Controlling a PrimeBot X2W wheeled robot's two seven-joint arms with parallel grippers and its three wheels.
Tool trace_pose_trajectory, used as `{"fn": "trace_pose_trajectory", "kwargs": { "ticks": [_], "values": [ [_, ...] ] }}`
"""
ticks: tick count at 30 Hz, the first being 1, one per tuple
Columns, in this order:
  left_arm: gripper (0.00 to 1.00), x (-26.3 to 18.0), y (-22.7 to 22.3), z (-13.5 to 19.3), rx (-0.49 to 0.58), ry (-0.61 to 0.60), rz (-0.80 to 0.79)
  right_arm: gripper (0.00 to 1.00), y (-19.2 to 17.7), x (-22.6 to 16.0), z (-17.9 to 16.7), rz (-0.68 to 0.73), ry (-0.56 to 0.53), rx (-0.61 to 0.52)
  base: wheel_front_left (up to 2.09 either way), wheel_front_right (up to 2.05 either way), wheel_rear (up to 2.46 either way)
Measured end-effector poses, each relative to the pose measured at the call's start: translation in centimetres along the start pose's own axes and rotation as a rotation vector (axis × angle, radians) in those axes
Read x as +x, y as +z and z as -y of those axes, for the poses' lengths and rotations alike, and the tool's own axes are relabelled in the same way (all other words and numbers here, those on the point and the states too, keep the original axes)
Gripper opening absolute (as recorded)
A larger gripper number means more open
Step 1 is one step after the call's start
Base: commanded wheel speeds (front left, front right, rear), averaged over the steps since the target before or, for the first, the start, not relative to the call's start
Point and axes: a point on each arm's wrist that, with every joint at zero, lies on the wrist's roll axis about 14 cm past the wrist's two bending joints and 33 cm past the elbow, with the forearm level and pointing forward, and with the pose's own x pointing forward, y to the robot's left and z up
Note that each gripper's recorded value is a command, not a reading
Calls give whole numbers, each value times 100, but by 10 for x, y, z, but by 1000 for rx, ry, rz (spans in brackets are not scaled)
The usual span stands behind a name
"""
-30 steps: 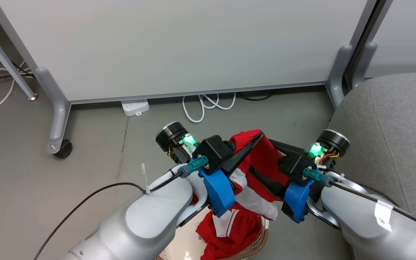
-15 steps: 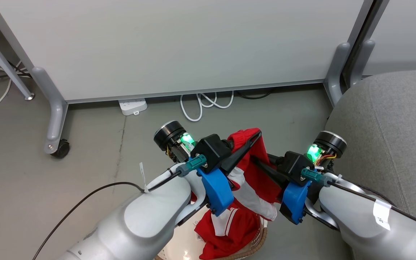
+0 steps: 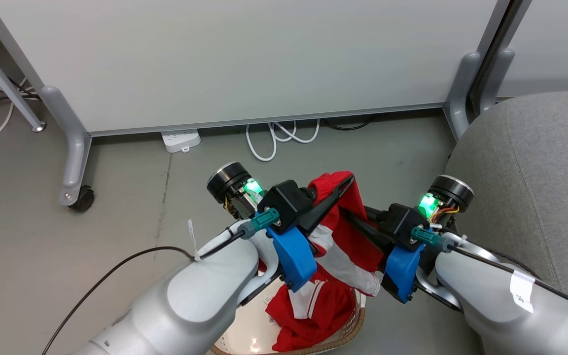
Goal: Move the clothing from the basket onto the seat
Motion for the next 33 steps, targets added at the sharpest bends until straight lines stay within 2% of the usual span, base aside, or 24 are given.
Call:
{"fn": "trace_pose_trajectory", "kwargs": {
  "ticks": [1, 2, 3, 4, 20, 33],
  "values": [
    [0, 0, 0, 0, 0, 1, -1, 0, 0, 0, 0, 1, -1, 1, 0, 0, 0],
    [25, 0, -1, -1, 0, 3, -2, 0, 1, 0, 1, 2, -2, 2, 0, 0, 0],
    [96, 0, -1, -1, -1, 4, -3, 0, 1, 1, 1, 3, -3, 1, 0, 0, 0],
    [100, 0, 0, -3, -2, 9, 0, 0, 1, 1, 1, 5, -5, 3, 0, 0, 0],
    [100, 8, -17, -2, -19, -11, -23, 0, -1, -7, 47, 40, -166, 78, 0, 0, 0],
    [100, 33, -38, 16, -61, -96, -35, 0, -18, -47, 94, 56, -388, 157, 0, 0, 0]
  ]
}}
